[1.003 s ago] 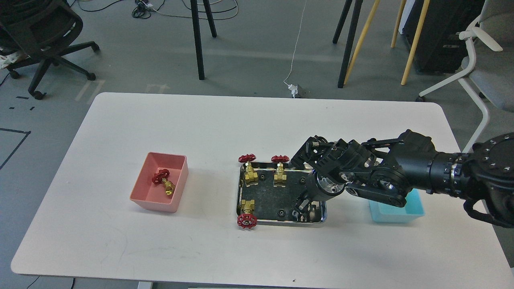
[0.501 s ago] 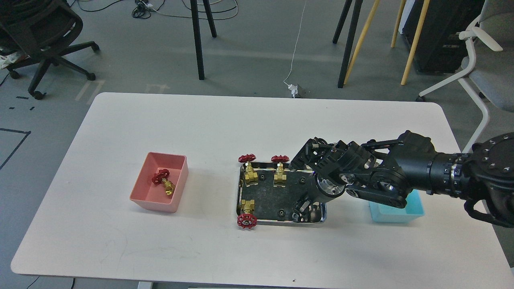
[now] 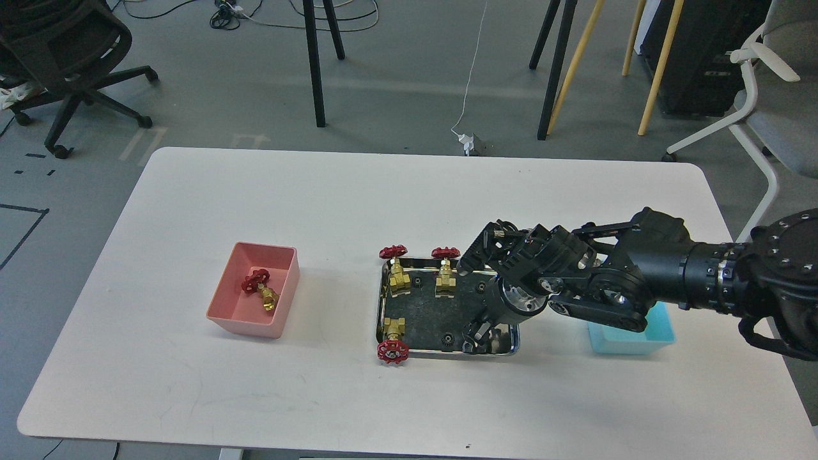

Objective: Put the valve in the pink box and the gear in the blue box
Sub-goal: 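Lower the right gripper onto the tray and grasp the small gear, then lift the gear with the right gripper and move it over the blue box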

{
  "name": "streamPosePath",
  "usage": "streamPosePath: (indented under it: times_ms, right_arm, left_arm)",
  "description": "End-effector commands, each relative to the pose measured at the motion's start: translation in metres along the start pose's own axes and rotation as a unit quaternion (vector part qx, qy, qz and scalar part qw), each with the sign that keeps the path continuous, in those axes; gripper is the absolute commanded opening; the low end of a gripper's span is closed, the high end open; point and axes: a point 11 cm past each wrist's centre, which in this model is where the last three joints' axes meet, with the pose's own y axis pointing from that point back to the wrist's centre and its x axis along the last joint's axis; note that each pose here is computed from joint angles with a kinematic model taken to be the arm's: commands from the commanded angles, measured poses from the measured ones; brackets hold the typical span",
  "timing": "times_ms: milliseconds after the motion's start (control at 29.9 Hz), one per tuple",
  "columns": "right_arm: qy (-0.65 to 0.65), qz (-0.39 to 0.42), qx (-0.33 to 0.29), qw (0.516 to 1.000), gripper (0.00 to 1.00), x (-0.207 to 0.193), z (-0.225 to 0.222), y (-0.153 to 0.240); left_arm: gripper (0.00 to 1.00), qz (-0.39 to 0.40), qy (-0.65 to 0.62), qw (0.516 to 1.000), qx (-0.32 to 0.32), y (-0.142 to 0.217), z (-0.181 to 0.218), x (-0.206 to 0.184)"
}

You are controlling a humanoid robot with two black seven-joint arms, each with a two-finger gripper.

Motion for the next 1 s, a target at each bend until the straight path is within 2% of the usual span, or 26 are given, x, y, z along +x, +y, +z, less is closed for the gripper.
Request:
streamPosePath:
  times_ms: [0, 468, 769, 969]
  right_arm:
    - [0.001, -0.005, -0.002, 1.0, 0.34, -0.0035, 0.0011, -0.0005]
    - [0.007, -0.009, 0.009, 1.0, 0.36, -0.0069, -0.005, -0.0007]
    - [0.013, -0.01, 0.01, 1.0, 0.15, -0.0065, -0.0074, -0.0001]
    - [0.012, 0.001, 0.006, 1.0, 0.1, 0.0016, -0.0032, 0.0059]
  left_arm:
    - [0.97, 0.002, 0.0, 1.0, 0.001, 0.0006, -0.0006, 0.0018]
    - [0.97, 0.003, 0.0, 1.0, 0.001, 0.0008, -0.0012, 0.0021]
    - [0.97, 0.005, 0.0, 1.0, 0.001, 0.001, -0.0014, 0.0027]
    - [0.97, 0.005, 0.0, 1.0, 0.001, 0.001, -0.0014, 0.0027]
